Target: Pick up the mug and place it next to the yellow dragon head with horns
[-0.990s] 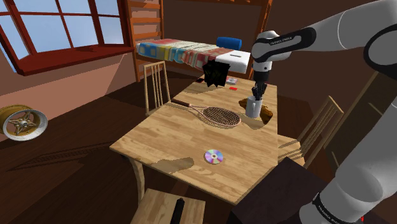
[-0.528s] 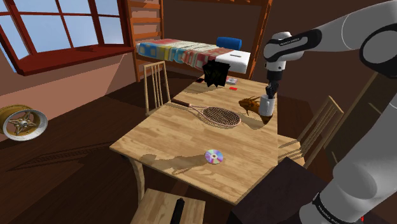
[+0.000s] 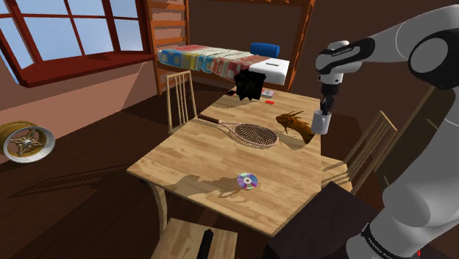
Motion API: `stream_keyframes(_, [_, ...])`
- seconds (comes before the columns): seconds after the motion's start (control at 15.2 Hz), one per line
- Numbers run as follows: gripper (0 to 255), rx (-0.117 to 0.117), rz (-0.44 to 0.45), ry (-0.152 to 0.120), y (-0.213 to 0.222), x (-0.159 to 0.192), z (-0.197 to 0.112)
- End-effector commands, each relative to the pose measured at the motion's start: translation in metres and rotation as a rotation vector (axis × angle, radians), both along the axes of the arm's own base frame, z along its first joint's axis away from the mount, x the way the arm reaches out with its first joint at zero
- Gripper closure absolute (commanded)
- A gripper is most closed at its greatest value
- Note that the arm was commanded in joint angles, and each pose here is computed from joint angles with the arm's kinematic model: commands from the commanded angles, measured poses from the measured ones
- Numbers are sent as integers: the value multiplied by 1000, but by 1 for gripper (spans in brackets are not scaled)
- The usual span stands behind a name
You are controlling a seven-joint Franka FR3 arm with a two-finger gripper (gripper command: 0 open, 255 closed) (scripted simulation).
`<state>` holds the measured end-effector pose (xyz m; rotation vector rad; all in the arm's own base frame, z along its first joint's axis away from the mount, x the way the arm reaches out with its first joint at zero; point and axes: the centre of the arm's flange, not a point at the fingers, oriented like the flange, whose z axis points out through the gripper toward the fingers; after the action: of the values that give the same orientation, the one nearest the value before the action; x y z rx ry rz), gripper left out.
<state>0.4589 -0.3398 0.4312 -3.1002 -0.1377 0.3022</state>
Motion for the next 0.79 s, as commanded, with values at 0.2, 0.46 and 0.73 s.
stream_keyframes(0.2, [255, 0, 1, 0, -1, -1, -25])
stream_keyframes(0.46, [255, 0, 1, 0, -1, -1, -46])
stream_keyframes(0.73, [255, 0, 1, 0, -1, -1, -67])
